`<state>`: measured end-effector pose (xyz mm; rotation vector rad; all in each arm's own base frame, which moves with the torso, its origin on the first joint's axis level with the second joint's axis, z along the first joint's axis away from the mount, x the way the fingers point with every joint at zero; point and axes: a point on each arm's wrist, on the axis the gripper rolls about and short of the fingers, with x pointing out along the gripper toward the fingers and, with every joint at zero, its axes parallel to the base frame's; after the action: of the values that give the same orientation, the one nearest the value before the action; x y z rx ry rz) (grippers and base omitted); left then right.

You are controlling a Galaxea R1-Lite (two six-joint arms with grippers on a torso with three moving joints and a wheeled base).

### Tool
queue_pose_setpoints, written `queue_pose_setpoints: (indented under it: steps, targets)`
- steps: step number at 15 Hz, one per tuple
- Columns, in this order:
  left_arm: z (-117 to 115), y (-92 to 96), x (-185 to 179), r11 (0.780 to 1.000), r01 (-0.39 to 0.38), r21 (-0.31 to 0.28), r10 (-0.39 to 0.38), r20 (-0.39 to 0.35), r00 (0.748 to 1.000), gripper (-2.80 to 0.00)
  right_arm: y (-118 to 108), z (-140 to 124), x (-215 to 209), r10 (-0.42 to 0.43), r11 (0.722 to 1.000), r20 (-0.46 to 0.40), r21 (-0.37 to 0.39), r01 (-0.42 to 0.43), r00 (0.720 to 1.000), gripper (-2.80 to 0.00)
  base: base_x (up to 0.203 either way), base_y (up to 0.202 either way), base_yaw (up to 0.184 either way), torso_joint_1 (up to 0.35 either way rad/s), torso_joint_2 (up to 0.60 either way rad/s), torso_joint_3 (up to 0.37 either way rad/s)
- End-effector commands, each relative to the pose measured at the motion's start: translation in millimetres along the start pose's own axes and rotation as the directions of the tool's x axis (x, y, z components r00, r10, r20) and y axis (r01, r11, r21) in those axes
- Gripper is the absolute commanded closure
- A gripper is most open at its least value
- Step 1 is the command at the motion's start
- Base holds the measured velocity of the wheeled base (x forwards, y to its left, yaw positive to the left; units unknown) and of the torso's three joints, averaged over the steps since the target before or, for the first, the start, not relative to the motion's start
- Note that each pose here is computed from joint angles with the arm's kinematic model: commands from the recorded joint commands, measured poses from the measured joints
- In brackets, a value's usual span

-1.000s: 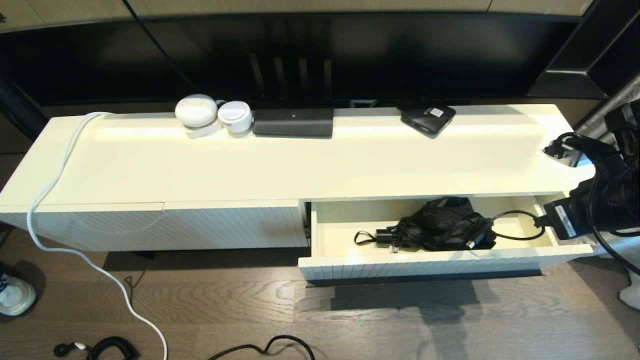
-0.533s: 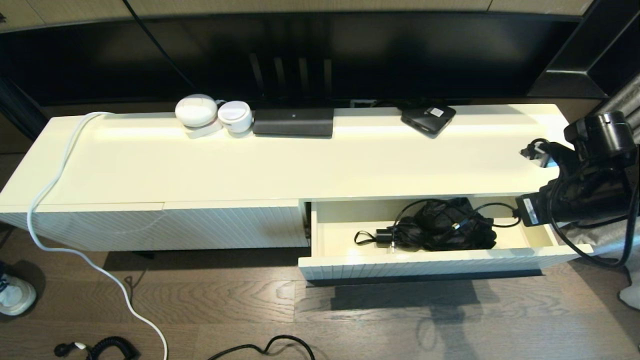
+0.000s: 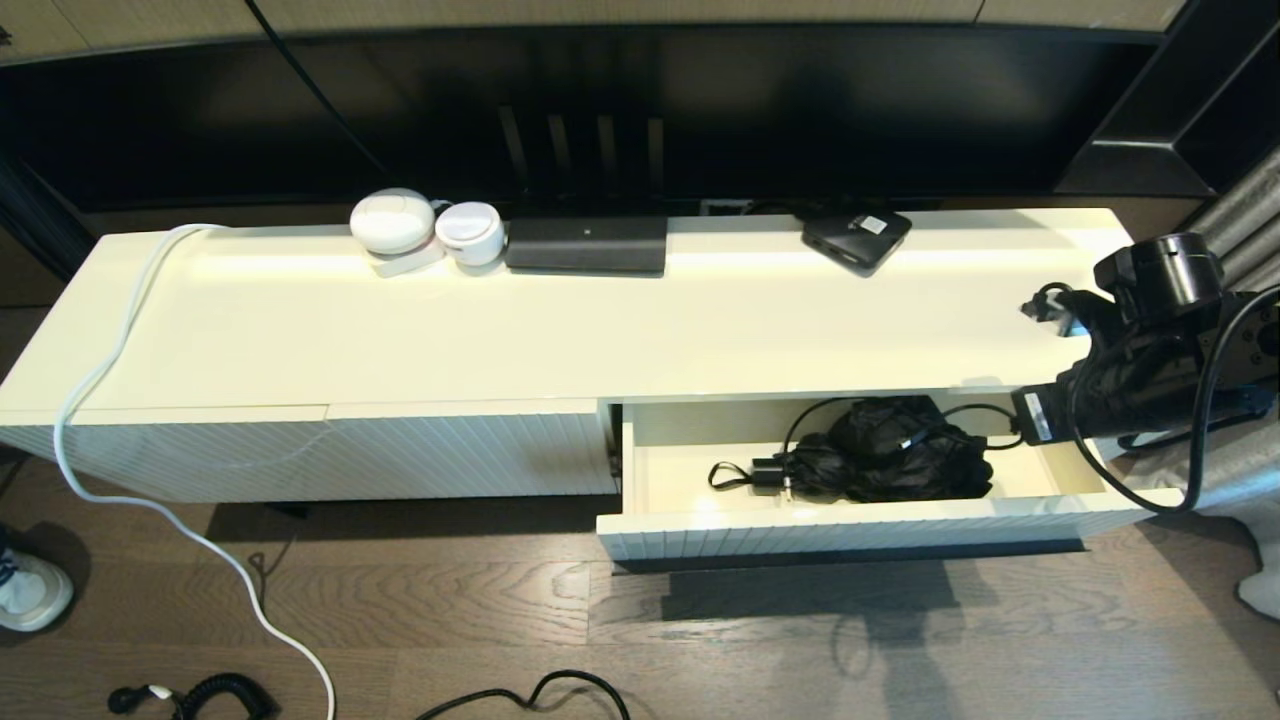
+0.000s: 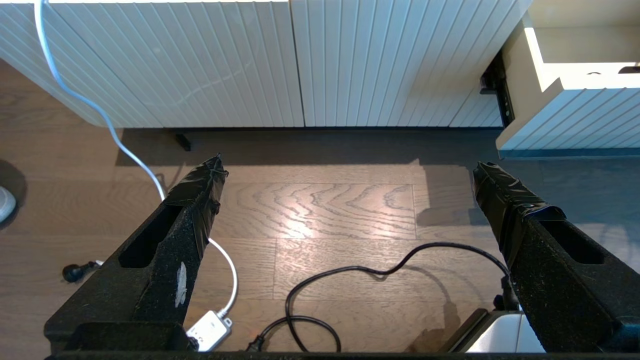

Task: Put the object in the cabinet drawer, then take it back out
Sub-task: Put the data cable in the drawer

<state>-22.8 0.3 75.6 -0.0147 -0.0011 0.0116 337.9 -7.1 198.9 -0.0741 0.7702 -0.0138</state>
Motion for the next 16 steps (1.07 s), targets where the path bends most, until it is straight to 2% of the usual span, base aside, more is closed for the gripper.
queue_pose_setpoints:
  steps: [1,9,15,16]
  targets:
    - [0,0.0,0,1.000,-0.001,-0.001,0.001,0.001,1.000,-2.80,-3,-1,2,-0.007,1.000,-0.008,0.004,0.007,1.000,0.00,0.000,0.000,0.000,0.000,0.00,0.000]
    - [0,0.0,0,1.000,-0.001,-0.001,0.001,0.001,1.000,-2.80,-9,-7,6,-0.019,1.000,-0.033,0.014,0.020,0.999,0.00,0.000,0.000,0.000,0.000,0.00,0.000]
    - [0,0.0,0,1.000,-0.002,-0.001,0.002,0.001,1.000,-2.80,-10,3,15,-0.023,1.000,0.008,0.019,0.023,1.000,0.00,0.000,0.000,0.000,0.000,0.00,0.000]
    - [0,0.0,0,1.000,-0.002,-0.001,0.002,0.001,1.000,-2.80,-10,4,19,-0.024,1.000,0.021,0.016,0.023,1.000,-2.80,0.000,0.000,0.000,0.000,0.00,0.000]
